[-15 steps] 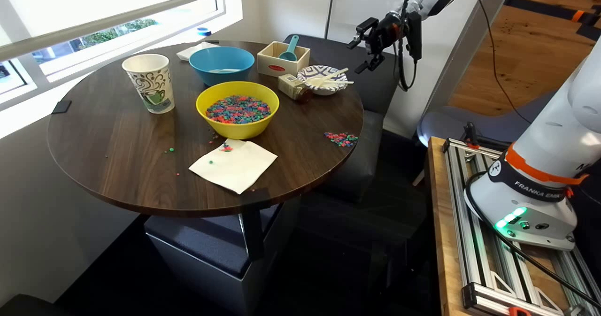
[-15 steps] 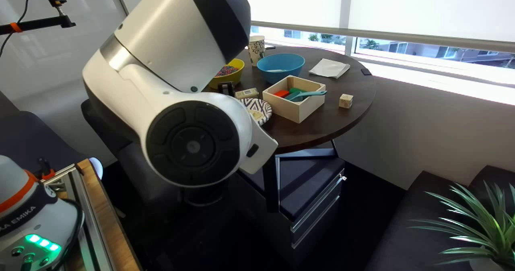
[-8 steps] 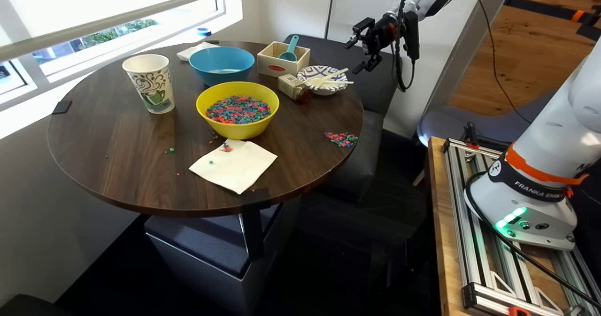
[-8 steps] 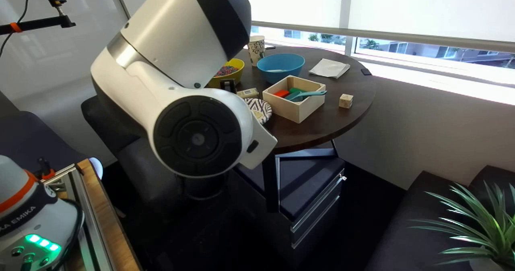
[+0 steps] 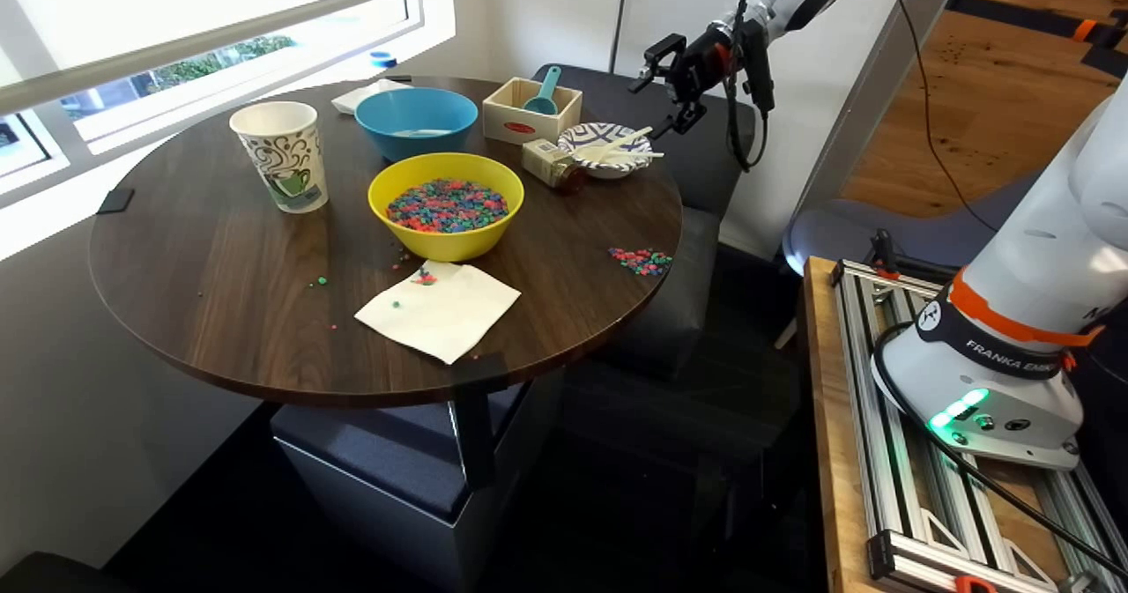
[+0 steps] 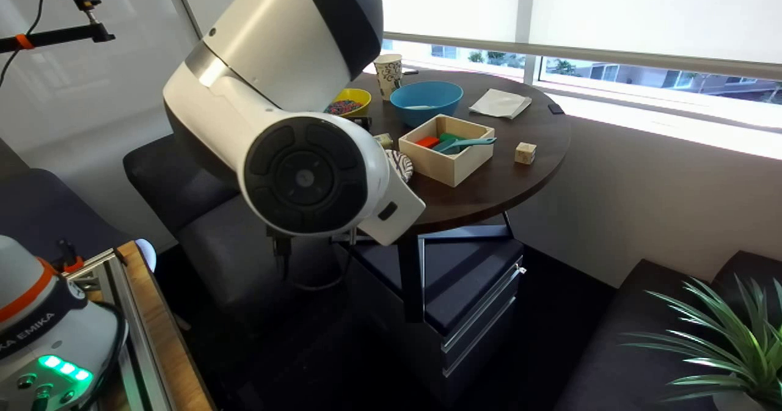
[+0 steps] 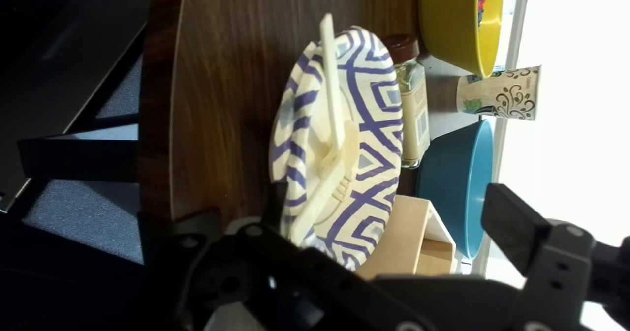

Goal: Put the spoon inside the yellow bowl

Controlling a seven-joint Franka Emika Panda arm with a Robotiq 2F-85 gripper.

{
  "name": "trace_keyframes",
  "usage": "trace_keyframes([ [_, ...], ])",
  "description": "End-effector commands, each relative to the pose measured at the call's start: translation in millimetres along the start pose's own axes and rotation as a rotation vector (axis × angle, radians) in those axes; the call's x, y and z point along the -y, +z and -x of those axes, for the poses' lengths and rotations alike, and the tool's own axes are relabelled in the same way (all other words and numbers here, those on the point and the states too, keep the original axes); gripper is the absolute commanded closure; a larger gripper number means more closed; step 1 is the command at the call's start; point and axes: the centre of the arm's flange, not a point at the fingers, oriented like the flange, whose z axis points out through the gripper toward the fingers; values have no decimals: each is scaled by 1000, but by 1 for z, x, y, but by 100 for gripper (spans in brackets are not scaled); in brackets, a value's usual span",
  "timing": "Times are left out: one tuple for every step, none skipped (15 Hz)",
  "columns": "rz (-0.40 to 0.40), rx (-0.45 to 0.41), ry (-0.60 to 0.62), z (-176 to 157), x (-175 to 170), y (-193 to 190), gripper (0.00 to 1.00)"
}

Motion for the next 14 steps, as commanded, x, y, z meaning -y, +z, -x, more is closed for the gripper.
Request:
trace_keyframes([
  [1, -29, 22, 2, 3, 9, 0],
  [-1, -33, 24, 1, 3, 10, 0],
  [-7, -33, 25, 1, 4, 10, 0],
  [-14, -35, 23, 1, 5, 11, 0],
  [-21, -42, 20, 0, 5, 12, 0],
  [-20, -48, 22, 0, 5, 13, 0],
  [-18, -55, 24, -2, 4, 14, 0],
  [-16, -65, 30, -3, 3, 14, 0],
  [-11, -78, 33, -4, 3, 15, 0],
  [-8, -85, 34, -5, 2, 15, 0],
  [-2, -95, 36, -5, 2, 16, 0],
  [3, -102, 36, -5, 1, 16, 9],
  [7, -109, 37, -6, 1, 17, 26],
  [11, -113, 38, -6, 0, 17, 35],
])
